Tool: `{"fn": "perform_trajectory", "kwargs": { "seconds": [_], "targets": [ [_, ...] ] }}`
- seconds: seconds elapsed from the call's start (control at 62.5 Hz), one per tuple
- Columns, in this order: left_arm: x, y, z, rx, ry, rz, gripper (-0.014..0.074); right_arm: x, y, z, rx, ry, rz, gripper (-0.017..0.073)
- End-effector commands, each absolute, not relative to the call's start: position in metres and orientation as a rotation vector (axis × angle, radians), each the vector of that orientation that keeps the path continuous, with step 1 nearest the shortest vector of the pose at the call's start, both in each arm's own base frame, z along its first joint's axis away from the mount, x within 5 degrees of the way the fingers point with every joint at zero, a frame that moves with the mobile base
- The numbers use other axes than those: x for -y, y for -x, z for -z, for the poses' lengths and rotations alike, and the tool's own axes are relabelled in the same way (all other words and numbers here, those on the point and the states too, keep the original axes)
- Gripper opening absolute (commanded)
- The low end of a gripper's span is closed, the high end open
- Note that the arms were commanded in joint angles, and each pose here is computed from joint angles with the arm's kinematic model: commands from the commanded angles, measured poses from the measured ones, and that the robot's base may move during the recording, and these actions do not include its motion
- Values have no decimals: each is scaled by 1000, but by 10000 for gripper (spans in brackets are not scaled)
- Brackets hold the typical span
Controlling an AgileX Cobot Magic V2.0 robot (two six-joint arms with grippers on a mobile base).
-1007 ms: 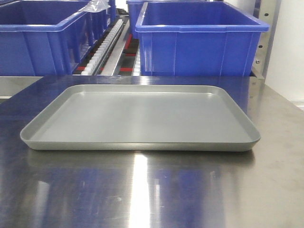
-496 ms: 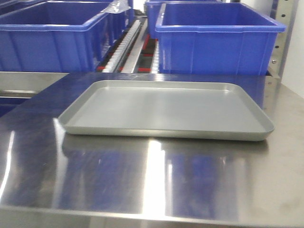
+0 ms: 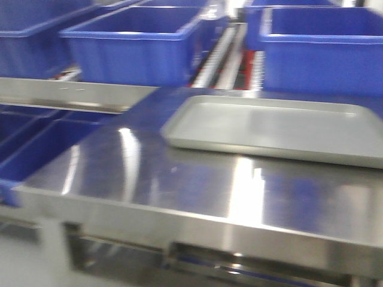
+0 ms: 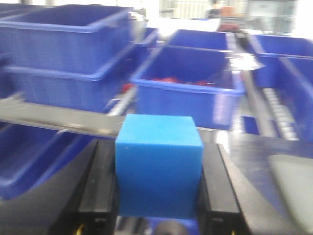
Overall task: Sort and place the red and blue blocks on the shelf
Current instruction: 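Drive the base to the shelf of blue bins holding both cubes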
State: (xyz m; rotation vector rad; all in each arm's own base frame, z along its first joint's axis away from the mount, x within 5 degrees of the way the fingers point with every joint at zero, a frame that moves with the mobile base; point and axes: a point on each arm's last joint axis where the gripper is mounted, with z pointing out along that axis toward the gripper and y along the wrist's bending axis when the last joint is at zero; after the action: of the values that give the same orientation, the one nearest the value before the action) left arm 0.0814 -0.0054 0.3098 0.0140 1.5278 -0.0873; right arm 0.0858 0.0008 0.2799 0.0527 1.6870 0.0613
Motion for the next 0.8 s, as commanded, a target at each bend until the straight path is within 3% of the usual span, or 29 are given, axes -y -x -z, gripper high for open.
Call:
{"fn": "perform_trajectory", "kwargs": {
  "seconds": [0.0, 0.784],
  "targets": [
    [3, -81, -326, -1431, 16, 89, 123, -1, -87, -297, -1580, -37, -48, 51],
    [3, -81, -326, -1431, 16, 89, 123, -1, -87, -297, -1580, -37, -48, 51]
  ]
}}
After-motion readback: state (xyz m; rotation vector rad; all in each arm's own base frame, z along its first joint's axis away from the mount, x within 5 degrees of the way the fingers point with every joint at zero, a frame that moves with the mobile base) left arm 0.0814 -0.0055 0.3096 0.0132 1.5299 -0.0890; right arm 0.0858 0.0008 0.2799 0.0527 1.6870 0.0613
